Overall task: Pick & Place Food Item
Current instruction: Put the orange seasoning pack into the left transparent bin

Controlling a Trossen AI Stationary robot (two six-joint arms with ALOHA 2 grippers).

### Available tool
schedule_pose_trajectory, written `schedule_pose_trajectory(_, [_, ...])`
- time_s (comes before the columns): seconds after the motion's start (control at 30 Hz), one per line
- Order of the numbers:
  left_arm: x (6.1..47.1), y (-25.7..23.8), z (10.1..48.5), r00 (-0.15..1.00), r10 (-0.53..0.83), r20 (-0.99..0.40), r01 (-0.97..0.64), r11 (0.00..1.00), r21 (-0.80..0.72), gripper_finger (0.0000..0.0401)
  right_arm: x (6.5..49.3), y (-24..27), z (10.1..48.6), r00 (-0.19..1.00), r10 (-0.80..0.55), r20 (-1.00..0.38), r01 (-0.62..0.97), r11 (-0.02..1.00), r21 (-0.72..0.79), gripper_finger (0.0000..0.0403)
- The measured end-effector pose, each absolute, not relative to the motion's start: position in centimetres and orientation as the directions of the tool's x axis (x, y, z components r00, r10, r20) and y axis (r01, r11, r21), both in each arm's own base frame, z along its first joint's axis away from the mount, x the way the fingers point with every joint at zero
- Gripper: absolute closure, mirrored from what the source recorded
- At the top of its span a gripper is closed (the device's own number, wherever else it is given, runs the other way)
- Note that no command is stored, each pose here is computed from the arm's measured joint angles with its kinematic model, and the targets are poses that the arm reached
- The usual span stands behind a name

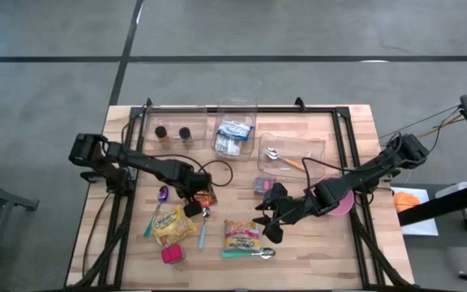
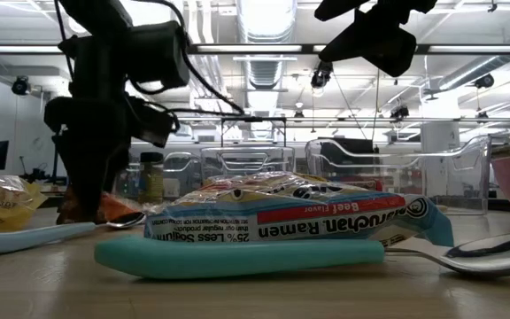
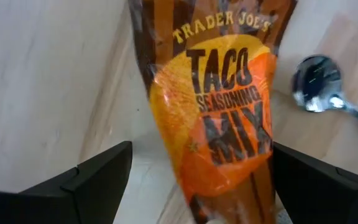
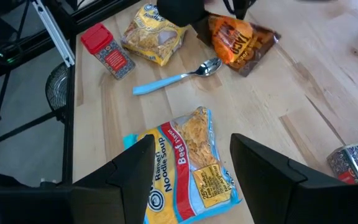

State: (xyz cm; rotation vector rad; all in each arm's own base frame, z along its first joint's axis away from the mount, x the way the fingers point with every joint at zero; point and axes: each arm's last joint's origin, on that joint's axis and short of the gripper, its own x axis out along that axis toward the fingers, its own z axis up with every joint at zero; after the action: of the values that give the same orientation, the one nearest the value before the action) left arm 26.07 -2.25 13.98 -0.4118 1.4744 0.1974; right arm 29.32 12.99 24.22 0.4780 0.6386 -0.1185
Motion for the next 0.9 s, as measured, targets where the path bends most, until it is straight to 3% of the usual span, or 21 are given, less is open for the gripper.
schedule_pose_trajectory(0.13, [26.3,-2.2,13.1,0.06,-0.107,-0.992,-0.379,0.918,-0.121,0.0047,29.3,13.0,24.2,0.8,0.039,-0.599,0.25,0.885,0.392,0.0197])
schedule_pose_trajectory(0.23, [26.3,-2.2,12.7,0.041,-0.096,-0.995,-0.382,0.918,-0.105,0.0092,29.3,13.0,24.2,0.8,0.038,-0.599,0.251,0.885,0.391,0.0197])
schedule_pose_trajectory(0.53, [26.5,-2.1,13.1,0.087,-0.082,-0.993,-0.379,0.919,-0.109,0.0344,29.3,13.0,24.2,0.8,0.039,-0.598,0.25,0.886,0.392,0.0197])
schedule_pose_trajectory(0.9, [26.5,-2.2,14.1,0.141,-0.098,-0.985,-0.425,0.893,-0.15,0.0344,29.3,13.0,24.2,0.8,0.038,-0.598,0.266,0.872,0.41,0.0197])
